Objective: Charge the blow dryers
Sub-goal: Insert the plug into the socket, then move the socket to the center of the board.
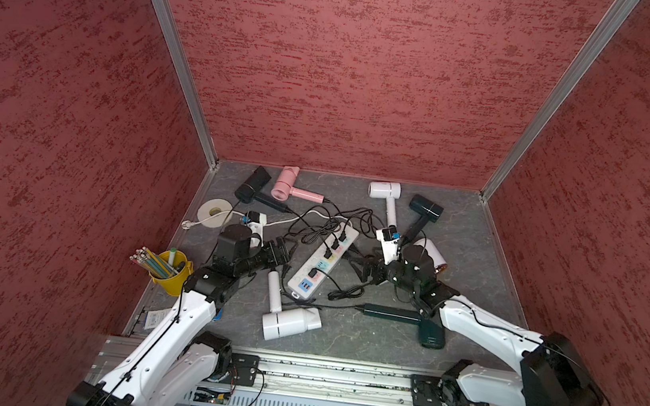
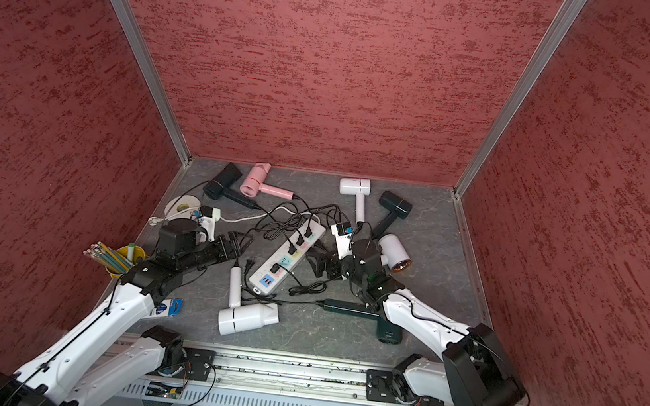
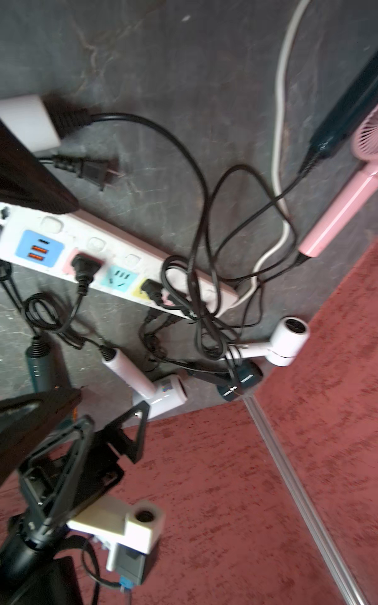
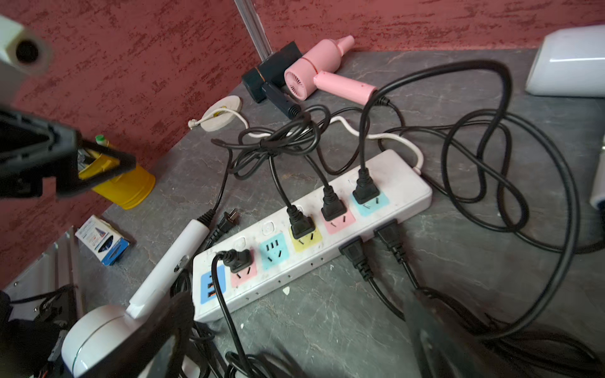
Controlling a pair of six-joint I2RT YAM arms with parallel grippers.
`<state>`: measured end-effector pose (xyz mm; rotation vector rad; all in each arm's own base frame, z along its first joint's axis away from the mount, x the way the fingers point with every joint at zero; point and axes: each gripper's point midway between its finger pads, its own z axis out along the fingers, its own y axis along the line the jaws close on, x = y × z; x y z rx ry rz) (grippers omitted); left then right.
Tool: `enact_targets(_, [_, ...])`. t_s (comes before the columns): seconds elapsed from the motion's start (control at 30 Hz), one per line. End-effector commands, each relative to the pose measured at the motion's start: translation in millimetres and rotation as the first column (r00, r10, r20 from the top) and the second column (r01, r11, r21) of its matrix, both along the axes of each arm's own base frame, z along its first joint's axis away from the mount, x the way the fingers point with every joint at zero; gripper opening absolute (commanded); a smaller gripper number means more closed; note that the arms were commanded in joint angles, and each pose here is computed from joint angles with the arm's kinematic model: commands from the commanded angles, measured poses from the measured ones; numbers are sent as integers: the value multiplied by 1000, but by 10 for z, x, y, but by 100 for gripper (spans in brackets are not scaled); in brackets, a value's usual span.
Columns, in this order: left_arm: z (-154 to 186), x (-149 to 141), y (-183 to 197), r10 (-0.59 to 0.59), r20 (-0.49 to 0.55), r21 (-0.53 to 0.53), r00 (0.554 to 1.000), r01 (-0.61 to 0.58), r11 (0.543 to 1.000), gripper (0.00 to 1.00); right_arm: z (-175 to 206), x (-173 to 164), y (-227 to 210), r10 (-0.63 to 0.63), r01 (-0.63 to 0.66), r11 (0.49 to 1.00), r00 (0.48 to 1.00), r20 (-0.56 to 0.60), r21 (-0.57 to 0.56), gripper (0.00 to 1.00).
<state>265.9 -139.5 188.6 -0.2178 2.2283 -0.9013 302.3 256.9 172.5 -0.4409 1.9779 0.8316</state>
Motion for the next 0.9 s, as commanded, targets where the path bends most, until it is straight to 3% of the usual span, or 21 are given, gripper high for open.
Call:
enact_targets(0.0, [-208,-295,-102,-55,-146,63,988,65,996,77,530,128,-22,-67,54,990,993,97,131,100])
enact_targets(0.13, [-339,-496,-211,-90,-236,118,968,121,986,65,560,99,-222,-161,133,975,975,156,180,100])
enact_targets(0.27, [-484,-636,-268,-109,-298,120,948,150,981,59,474,163,-276,-199,177,973,969,146,148,100])
enact_targets(0.87, [-1088,-505,-586,-169,-427,76,888,222,972,73,330,198,-214,-173,161,981,978,117,108,100])
